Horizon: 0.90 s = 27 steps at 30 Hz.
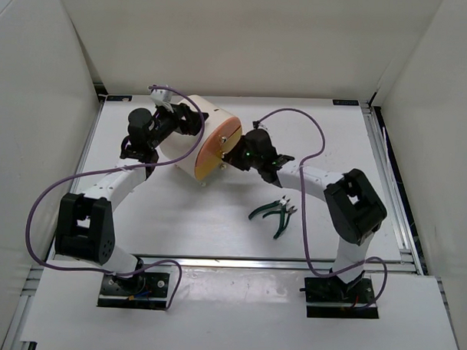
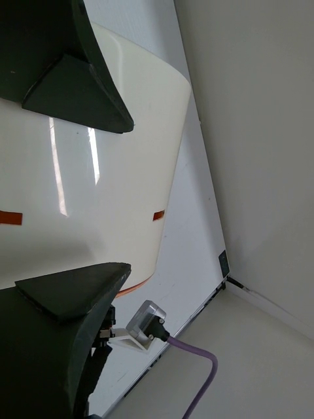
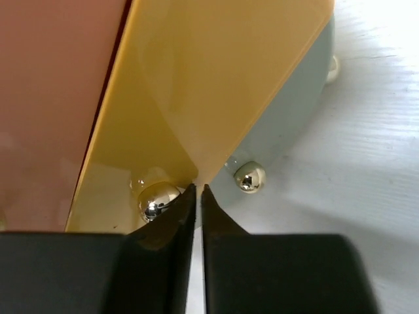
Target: Sort the tools into containers
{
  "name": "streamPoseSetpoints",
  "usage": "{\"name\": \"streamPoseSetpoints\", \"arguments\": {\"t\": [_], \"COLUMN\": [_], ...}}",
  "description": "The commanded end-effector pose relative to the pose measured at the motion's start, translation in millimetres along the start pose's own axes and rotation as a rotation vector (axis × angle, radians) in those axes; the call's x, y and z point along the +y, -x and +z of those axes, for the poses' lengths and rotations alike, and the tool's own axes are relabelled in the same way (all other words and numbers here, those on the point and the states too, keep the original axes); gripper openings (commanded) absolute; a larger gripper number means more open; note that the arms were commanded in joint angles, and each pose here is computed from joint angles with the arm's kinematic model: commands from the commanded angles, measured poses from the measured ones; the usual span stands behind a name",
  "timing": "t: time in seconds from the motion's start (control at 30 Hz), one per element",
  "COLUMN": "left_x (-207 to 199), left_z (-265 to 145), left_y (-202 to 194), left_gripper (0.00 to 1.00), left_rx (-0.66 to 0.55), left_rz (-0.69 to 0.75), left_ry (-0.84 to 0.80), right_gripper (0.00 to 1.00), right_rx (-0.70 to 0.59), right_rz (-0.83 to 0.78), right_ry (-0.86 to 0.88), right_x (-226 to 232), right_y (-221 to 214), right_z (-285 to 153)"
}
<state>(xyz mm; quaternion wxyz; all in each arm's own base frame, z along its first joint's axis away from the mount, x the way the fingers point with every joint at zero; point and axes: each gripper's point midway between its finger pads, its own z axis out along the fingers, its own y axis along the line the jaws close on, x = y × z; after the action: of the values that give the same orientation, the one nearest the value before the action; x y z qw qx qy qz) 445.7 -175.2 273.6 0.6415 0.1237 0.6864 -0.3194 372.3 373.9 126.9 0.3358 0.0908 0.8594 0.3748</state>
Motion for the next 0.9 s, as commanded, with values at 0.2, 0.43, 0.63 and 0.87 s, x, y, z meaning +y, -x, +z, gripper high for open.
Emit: {"name": "streamPoseSetpoints", "arguments": {"t": [0.2, 0.43, 0.63, 0.87], "left_x": [20, 22, 22, 23], "left_z": [-38, -36, -37, -37], "left_y": [-133, -127, -128, -129], "left_gripper": [0.92, 0.92, 0.91, 0.92], "left_rx": [0.422, 0.415, 0.421, 0.424], "left_rz": [-0.244, -0.241, -0.241, -0.235], "left_ry": [0.145, 0.153, 0.154, 0.160], "right_gripper": [0.39, 0.57, 0.58, 0.56], "right_rx": [0.039, 0.254, 0.350, 0.383], "right_rz": [0.140, 0.230, 0.258, 0.274], "right_ry": [0.336, 0.528, 0.648, 0.652], "right_x": [8, -20, -15, -24], "right_y": [20, -1, -12, -25], "right_z": [-44, -42, -25, -10]}}
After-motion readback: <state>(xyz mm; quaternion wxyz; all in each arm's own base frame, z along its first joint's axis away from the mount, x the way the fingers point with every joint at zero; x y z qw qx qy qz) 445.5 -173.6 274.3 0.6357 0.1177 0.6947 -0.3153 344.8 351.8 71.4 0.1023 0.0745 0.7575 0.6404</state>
